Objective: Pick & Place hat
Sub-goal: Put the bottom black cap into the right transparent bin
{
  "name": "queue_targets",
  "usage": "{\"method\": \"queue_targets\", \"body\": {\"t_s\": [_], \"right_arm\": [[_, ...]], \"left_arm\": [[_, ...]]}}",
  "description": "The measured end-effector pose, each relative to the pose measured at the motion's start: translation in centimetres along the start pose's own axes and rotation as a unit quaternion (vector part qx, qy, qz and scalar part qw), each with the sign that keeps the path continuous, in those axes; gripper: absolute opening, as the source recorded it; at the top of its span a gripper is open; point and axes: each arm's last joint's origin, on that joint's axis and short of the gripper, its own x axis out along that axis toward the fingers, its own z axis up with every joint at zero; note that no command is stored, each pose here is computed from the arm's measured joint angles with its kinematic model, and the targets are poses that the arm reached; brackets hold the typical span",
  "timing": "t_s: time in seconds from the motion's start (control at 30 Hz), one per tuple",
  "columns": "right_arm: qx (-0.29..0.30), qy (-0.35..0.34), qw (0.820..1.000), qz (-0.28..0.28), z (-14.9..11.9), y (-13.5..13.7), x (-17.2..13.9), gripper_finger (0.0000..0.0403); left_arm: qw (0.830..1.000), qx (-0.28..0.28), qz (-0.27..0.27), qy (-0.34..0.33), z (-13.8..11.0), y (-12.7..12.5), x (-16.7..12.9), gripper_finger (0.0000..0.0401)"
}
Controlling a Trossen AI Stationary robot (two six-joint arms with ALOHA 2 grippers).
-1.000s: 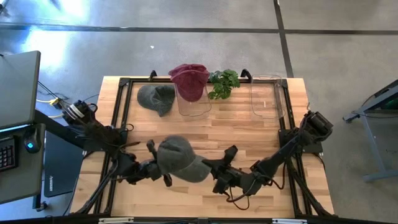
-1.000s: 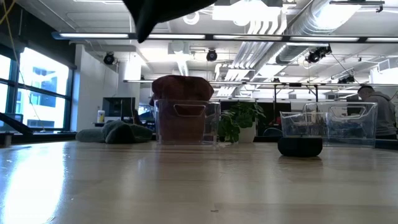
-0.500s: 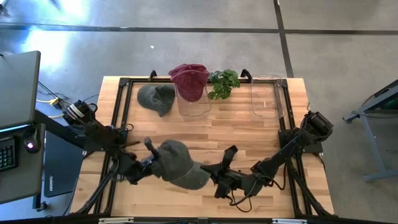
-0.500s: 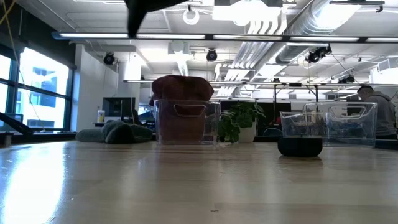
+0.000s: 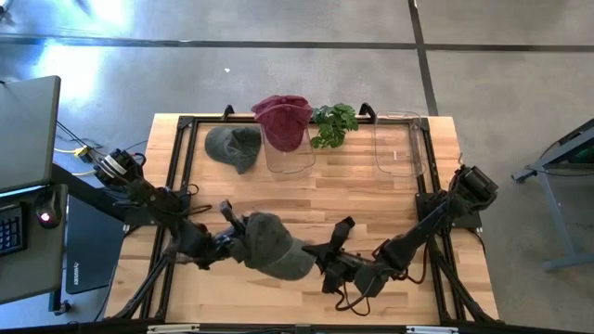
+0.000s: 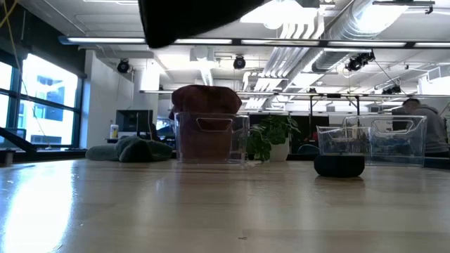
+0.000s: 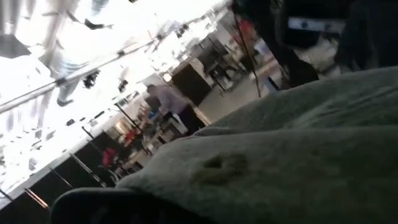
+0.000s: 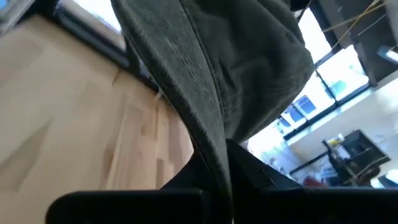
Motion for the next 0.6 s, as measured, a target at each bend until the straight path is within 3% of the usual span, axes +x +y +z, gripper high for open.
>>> {"method": "queue_targets", "body": {"t_s": [0.2, 0.37, 0.6], "right_arm": [[-0.047, 0.112, 0.991, -0.063, -2.9, 0.5, -0.3, 0.0008], [-0.084, 0.153, 0.979, -0.106, -4.2, 0.3, -0.4, 0.0007], [-0.114, 0.215, 0.966, -0.093, -7.3, 0.4, 1.9, 0.0007]], "left_arm": [[0.992, 0.027, 0.005, 0.119, -3.9, -2.0, 1.7, 0.0000], [0.981, 0.024, -0.008, 0.194, -7.9, -3.0, 0.9, 0.0000], [0.952, -0.051, 0.038, 0.301, -12.9, -0.7, -2.3, 0.0000]]}}
